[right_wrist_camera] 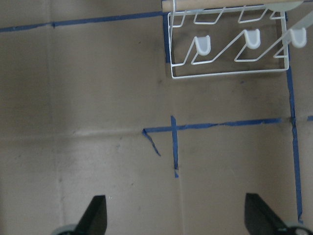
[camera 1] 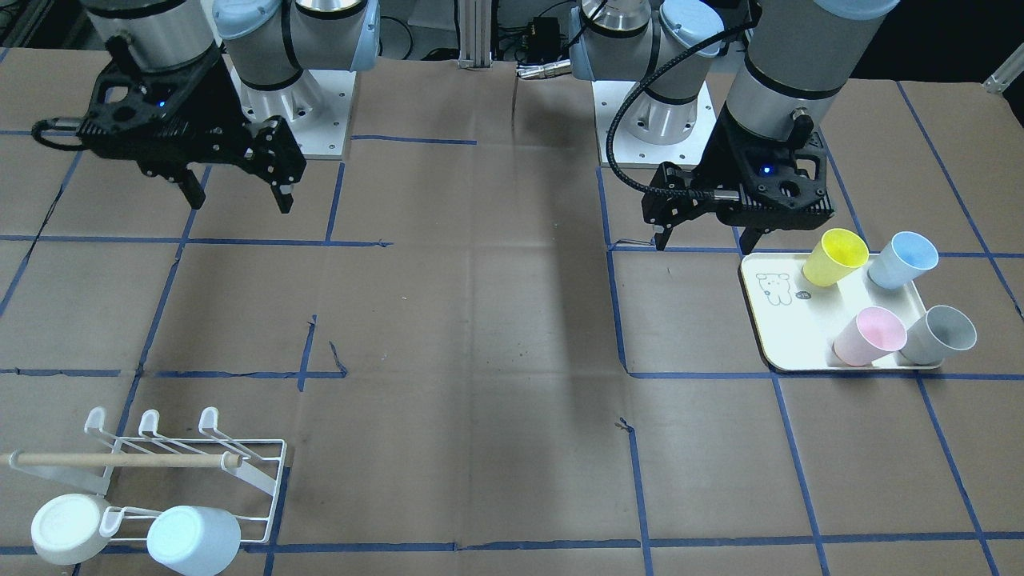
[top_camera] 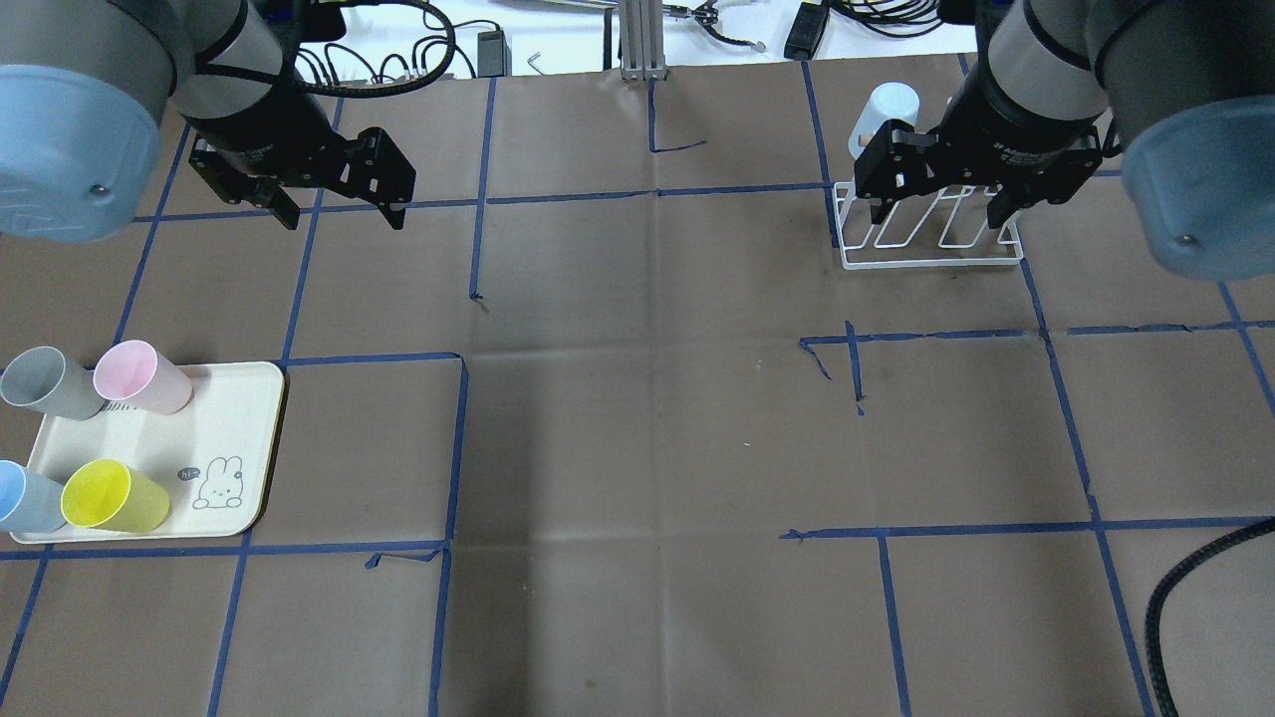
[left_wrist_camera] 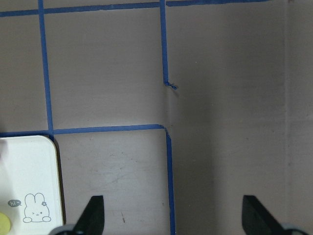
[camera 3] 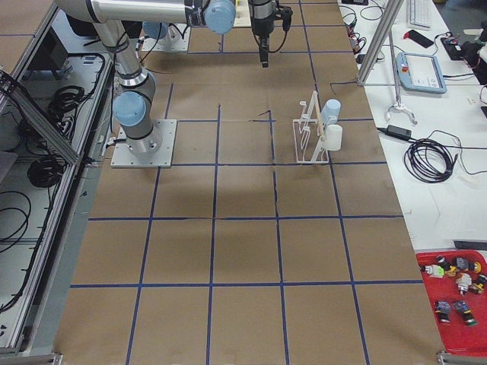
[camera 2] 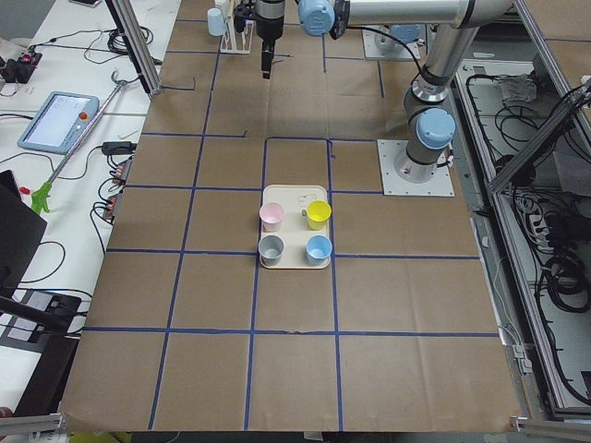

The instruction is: Transfer IKEA cup to right arm and place on rack

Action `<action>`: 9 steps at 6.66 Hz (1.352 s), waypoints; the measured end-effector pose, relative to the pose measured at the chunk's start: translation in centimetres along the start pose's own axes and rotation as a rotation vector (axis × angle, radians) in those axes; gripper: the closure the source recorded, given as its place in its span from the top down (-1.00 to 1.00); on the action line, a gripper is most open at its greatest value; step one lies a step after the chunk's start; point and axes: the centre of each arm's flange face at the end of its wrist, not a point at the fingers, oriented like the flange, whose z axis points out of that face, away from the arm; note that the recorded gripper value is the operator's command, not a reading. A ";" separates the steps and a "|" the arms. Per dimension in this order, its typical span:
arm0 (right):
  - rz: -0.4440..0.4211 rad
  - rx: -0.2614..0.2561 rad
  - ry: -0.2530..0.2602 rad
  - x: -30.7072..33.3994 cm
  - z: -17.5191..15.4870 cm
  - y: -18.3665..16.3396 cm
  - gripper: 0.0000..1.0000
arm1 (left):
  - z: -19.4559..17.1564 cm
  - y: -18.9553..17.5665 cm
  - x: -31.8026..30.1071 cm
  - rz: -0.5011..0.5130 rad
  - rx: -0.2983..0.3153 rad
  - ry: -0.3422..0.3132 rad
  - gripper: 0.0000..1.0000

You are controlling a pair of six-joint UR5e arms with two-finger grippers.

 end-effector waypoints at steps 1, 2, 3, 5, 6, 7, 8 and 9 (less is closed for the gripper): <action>-0.015 -0.020 0.012 -1.1 -0.7 1.4 1.00 | 0.0 0.0 0.0 0.000 0.000 0.000 0.99; -0.022 -0.048 0.019 -1.5 -0.7 2.2 1.00 | 0.0 0.0 0.0 0.000 0.000 0.000 0.99; -0.023 -0.070 0.023 -1.7 -0.5 2.7 1.00 | 0.0 0.0 0.0 0.000 0.000 0.000 0.99; -0.021 -0.084 0.024 -1.7 -0.4 2.9 1.00 | 0.0 0.0 0.0 0.000 0.000 0.000 0.99; -0.022 -0.084 0.024 -1.8 -0.4 2.9 1.00 | 0.0 0.0 0.0 0.000 0.000 0.000 0.99; -0.021 -0.085 0.023 -1.8 -0.4 2.9 1.00 | 0.0 0.0 0.0 0.000 0.000 0.000 0.99; -0.021 -0.085 0.023 -1.8 -0.3 2.9 1.00 | 0.0 0.0 0.0 0.000 0.000 0.000 0.99; -0.020 -0.088 0.023 -1.8 -0.2 2.9 1.00 | 0.0 0.0 0.0 0.000 0.000 0.000 0.99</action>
